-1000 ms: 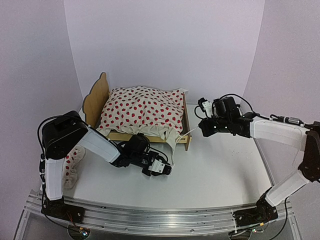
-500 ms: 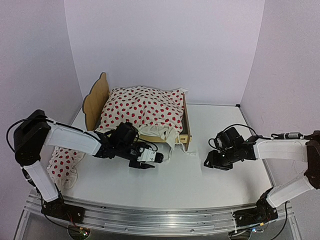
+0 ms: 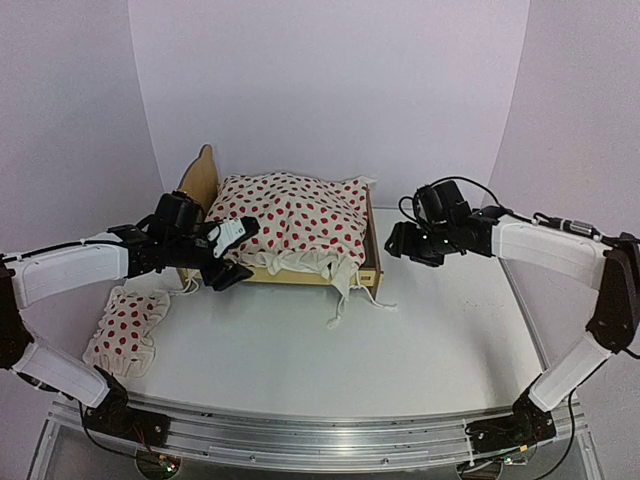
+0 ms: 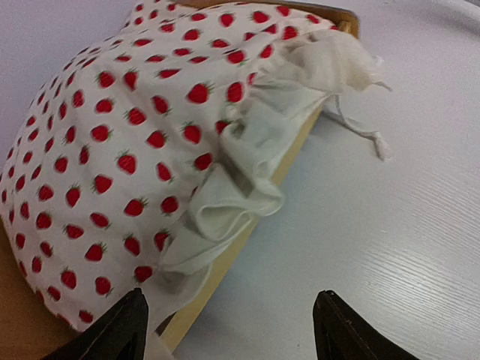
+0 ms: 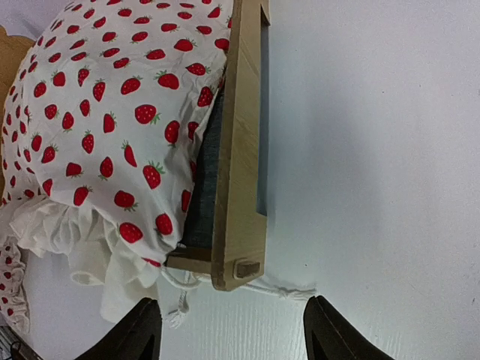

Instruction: Set up the pet bed

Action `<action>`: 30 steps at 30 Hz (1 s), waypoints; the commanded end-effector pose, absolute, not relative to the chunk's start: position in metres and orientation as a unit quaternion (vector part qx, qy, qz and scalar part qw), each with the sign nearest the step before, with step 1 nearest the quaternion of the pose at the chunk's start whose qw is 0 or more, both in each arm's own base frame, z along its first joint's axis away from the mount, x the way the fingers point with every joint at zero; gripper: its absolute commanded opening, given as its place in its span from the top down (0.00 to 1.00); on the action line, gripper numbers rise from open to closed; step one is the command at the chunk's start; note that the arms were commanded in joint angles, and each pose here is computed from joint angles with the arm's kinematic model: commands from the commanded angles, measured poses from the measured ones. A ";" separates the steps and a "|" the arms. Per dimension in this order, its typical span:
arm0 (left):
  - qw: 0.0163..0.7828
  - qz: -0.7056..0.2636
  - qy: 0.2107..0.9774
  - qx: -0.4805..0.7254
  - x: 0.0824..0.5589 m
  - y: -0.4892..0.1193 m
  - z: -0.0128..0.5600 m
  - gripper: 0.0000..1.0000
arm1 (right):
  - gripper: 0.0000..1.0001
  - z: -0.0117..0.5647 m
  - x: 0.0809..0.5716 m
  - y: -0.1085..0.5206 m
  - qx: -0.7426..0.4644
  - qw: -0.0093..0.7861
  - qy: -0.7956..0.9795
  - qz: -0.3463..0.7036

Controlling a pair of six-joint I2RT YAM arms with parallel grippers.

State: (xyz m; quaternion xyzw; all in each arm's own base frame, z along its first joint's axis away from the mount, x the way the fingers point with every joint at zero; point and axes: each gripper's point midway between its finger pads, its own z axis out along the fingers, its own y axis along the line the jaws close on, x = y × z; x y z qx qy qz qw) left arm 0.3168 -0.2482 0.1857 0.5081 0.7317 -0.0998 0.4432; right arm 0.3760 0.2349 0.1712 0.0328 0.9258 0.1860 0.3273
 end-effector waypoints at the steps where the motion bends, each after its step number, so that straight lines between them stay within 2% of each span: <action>1: 0.464 -0.080 0.791 0.391 0.345 -0.200 0.206 0.23 | 0.39 0.155 0.404 0.256 0.023 0.309 0.934 0.176; 6: 0.466 -0.055 0.819 0.329 0.363 -0.163 0.204 0.25 | 0.52 0.124 0.421 0.254 0.034 0.295 0.946 0.129; 11: 0.455 -0.039 0.813 0.362 0.359 -0.161 0.186 0.26 | 0.63 0.107 0.422 0.258 0.027 0.278 0.952 0.125; 17: 0.440 -0.035 0.803 0.401 0.356 -0.165 0.163 0.26 | 0.74 0.094 0.424 0.234 0.031 0.286 0.956 0.056; 25: 0.448 -0.163 0.767 0.429 0.339 -0.206 0.213 0.30 | 0.77 0.084 0.410 0.190 0.037 0.258 0.965 -0.010; 30: 0.464 -0.200 0.757 0.413 0.342 -0.217 0.243 0.31 | 0.76 0.089 0.396 0.160 0.046 0.250 0.966 -0.043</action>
